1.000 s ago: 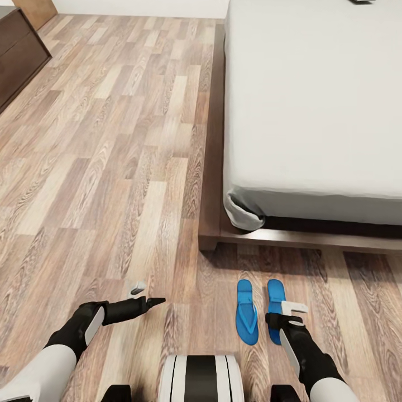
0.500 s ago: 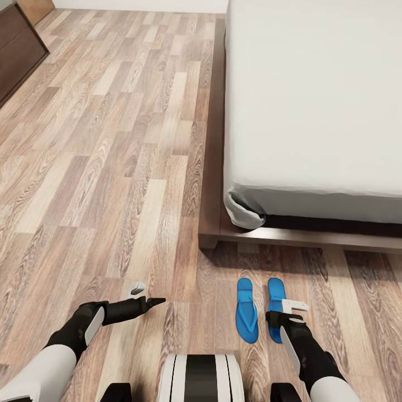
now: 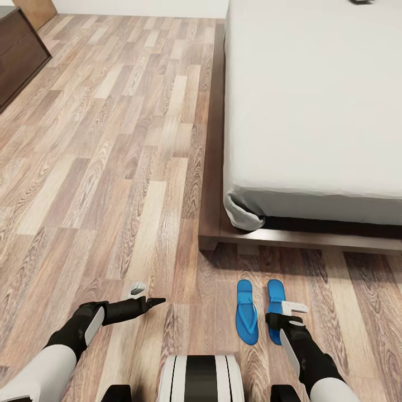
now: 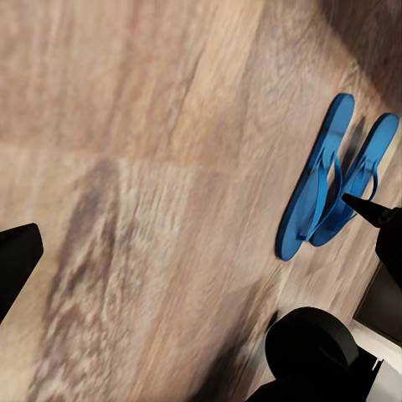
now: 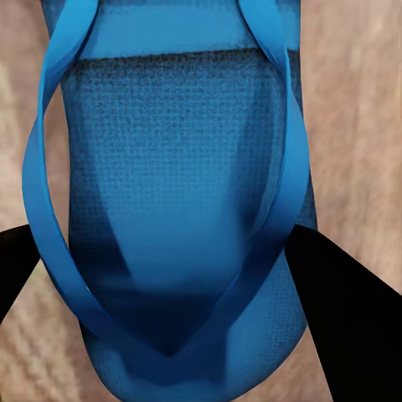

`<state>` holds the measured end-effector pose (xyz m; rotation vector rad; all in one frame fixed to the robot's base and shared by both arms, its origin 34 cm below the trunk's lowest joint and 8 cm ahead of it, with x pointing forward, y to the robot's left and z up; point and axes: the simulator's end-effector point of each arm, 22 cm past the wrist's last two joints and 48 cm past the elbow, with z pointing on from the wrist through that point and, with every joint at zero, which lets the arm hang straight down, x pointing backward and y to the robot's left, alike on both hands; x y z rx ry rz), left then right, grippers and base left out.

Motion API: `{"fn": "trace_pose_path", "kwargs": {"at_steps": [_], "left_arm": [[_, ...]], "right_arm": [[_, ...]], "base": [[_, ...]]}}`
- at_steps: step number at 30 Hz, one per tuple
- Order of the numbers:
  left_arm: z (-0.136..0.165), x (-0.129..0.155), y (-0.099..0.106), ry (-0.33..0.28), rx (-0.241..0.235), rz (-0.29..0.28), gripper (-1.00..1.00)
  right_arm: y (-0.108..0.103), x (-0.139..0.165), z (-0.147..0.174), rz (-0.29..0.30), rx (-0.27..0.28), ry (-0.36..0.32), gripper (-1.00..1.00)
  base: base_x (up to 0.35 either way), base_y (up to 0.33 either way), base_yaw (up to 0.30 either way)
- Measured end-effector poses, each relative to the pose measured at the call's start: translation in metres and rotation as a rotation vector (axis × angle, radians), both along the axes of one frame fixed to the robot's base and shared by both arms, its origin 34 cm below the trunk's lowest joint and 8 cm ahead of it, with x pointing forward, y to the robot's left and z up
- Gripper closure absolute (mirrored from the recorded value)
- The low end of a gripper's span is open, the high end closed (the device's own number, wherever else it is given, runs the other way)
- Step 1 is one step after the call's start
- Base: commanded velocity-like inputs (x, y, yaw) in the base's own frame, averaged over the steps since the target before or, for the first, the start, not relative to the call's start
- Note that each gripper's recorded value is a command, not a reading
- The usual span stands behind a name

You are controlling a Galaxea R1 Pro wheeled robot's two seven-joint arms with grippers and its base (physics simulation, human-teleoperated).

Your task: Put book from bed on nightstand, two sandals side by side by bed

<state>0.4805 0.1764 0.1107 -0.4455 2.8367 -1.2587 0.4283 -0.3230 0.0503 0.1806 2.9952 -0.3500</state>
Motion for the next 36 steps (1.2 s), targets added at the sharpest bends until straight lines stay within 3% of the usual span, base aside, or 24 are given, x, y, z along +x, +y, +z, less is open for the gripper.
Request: {"fn": "trace_pose_path", "kwargs": {"at_steps": [36], "left_arm": [[0.007, 0.006, 0.000, -0.016, 0.000, 0.000, -1.00]], "right_arm": [[0.000, 0.002, 0.004, 0.010, -0.004, -0.004, 1.00]], "base": [[0.000, 0.000, 0.000]]}}
